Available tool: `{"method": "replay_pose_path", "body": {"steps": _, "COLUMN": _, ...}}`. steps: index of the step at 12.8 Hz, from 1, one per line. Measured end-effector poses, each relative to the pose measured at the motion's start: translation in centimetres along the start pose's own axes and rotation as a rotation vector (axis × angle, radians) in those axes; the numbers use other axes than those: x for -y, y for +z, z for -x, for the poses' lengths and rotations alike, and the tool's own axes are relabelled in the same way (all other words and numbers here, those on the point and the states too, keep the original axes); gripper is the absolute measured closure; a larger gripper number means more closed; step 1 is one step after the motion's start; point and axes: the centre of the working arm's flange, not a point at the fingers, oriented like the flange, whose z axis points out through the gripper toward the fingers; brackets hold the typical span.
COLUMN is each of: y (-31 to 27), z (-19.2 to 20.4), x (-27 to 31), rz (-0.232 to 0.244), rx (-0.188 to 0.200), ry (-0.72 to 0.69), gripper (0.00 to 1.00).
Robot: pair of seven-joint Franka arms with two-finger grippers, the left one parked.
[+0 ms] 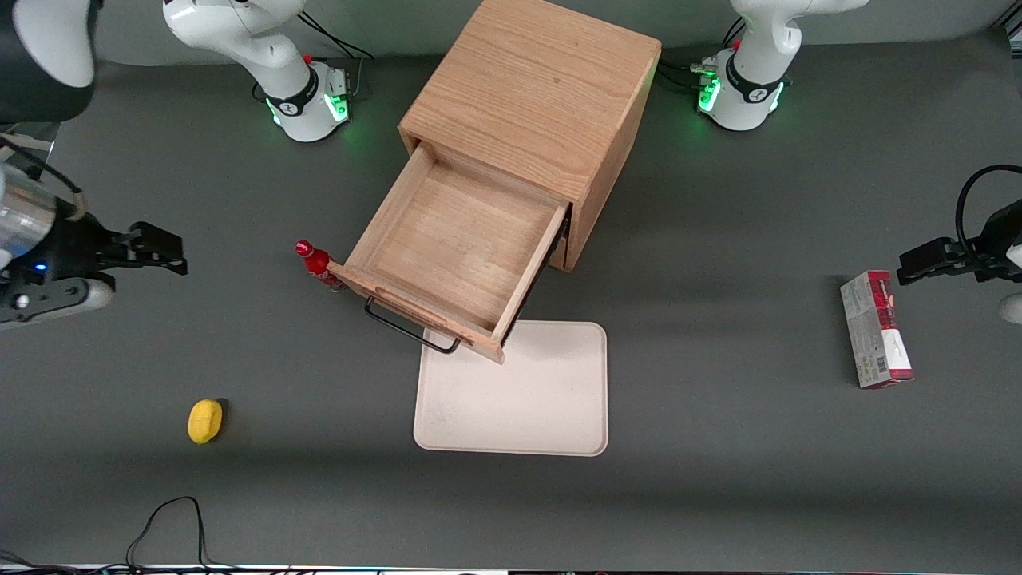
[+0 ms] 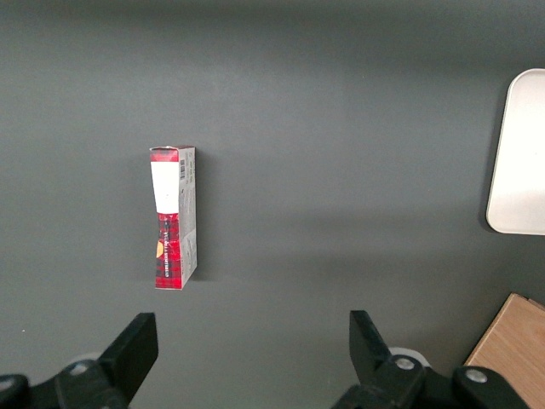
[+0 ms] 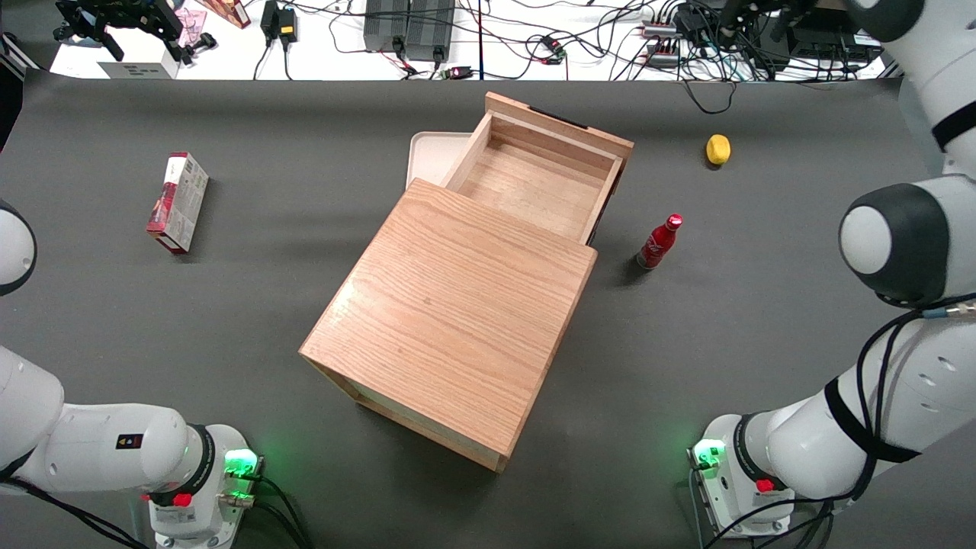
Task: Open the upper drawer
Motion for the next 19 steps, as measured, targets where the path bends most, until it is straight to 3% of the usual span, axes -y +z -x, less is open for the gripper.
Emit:
{"method": "replay_pose_path", "body": {"steps": 5, "y": 1.3, "z": 3.9, "x": -7.2, "rz": -0.051, "rx": -0.048, "ry": 0.097, "gripper": 0.00}}
{"method": "replay_pose_path", "body": {"steps": 10, "y": 3.1, "z": 5.9, "x": -6.6, "rz": 0.013, "rx": -0.059, "ry": 0.077, "gripper": 0.00}}
{"method": "replay_pose_path", "body": {"steps": 19, "y": 3.9, "z": 5.5, "x": -7.5, "rz": 0.018, "rx": -0.072, "ry": 0.091, "gripper": 0.00}}
